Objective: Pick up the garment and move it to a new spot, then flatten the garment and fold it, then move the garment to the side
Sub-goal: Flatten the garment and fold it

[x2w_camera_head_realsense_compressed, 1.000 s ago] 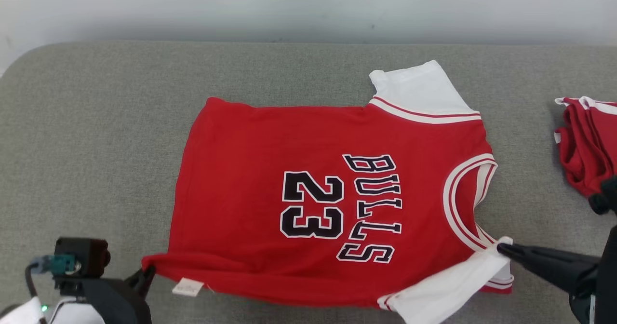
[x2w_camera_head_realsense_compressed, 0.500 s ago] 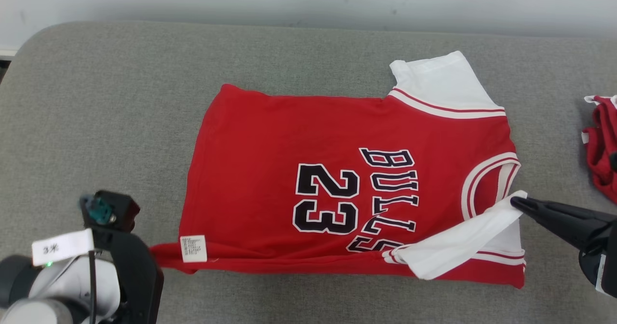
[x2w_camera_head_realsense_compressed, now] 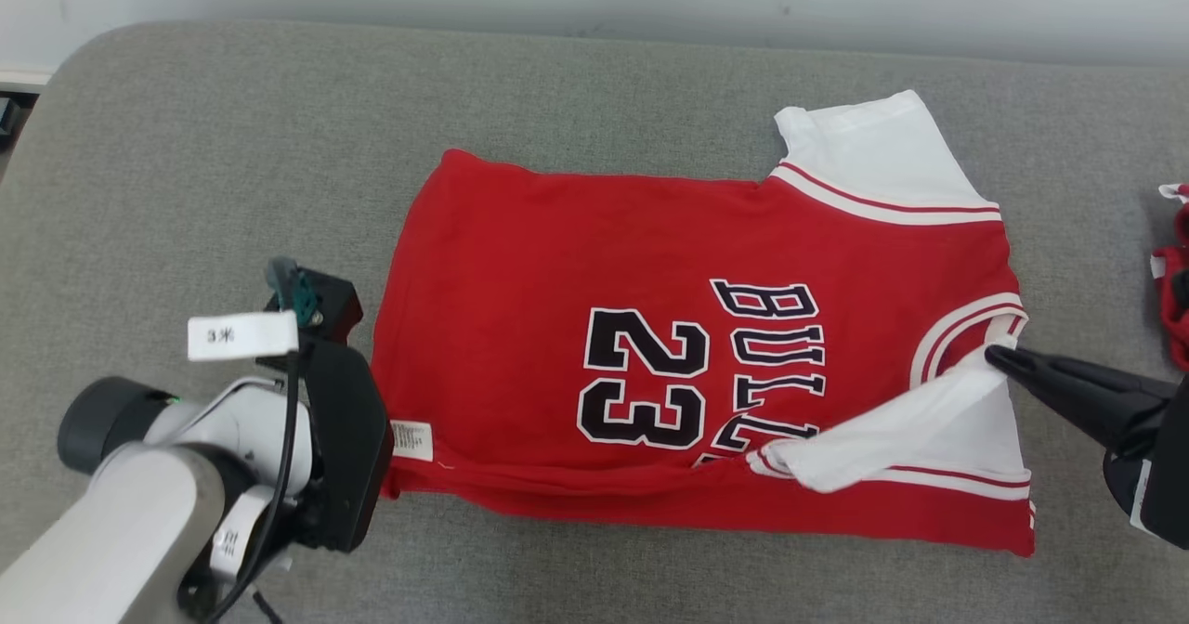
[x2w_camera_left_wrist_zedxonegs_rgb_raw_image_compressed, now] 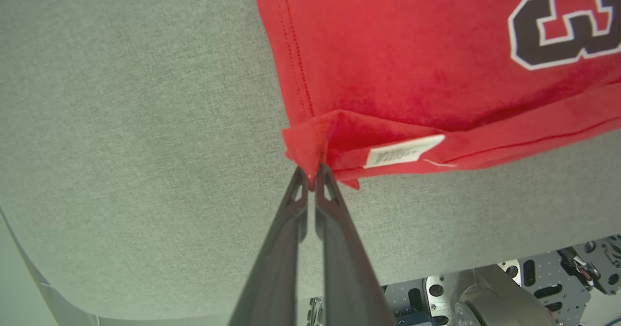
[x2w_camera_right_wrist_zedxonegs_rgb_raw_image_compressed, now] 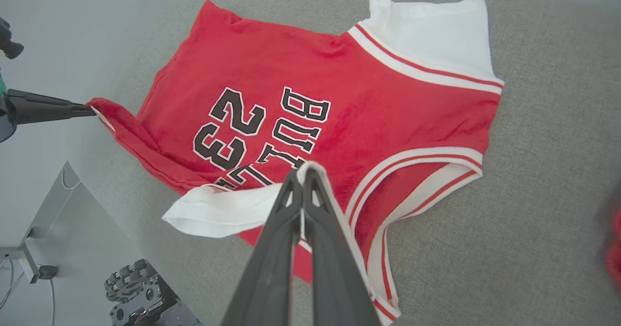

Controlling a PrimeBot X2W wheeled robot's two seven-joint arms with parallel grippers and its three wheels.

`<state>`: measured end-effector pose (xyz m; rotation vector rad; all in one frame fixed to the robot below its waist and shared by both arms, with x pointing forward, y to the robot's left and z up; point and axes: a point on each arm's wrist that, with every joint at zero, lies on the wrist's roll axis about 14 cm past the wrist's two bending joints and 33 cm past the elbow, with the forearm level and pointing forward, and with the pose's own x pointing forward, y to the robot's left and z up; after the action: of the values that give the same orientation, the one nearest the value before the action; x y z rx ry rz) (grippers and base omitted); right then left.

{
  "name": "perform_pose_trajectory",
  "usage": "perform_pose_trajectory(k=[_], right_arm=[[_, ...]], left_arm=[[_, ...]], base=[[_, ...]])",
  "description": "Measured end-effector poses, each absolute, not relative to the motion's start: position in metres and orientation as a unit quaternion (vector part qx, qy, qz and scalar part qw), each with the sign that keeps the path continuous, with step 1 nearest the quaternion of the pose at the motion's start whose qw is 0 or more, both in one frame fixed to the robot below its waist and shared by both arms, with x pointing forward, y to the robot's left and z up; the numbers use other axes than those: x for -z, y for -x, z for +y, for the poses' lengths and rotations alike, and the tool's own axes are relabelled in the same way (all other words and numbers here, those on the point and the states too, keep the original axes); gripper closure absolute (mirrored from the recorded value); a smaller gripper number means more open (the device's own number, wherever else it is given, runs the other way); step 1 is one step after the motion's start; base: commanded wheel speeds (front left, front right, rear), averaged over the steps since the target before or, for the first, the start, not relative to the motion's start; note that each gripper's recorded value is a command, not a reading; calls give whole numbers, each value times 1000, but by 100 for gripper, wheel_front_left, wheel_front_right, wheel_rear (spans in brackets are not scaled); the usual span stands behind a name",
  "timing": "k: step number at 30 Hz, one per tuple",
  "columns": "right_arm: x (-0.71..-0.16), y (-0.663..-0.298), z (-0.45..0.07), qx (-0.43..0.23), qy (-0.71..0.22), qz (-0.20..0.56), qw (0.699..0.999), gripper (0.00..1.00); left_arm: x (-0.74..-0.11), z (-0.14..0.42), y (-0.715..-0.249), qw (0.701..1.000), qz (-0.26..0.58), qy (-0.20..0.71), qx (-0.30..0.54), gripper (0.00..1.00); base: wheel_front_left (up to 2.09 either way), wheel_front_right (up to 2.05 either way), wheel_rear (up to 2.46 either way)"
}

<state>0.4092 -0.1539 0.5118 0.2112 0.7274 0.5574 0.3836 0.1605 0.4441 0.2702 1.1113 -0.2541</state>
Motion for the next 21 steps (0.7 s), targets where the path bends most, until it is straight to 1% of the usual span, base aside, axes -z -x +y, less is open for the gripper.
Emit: perform_pose_trajectory(k=[6,13,21], right_arm=[[-508,-422,-154,-260,-101,333,901,100],[-501,-440,-159,-242,-94,311,914,100],[-490,-455,-155,-236,-96,303,918,100]], left_arm=[[-440,156,-402,828,532,-130,118,100],[-435,163,-424,825,540,-133,101,100],[-424,167,-442,823,543,-136,90,100]], base=[[0,0,0],[0,0,0],[0,0,0]])
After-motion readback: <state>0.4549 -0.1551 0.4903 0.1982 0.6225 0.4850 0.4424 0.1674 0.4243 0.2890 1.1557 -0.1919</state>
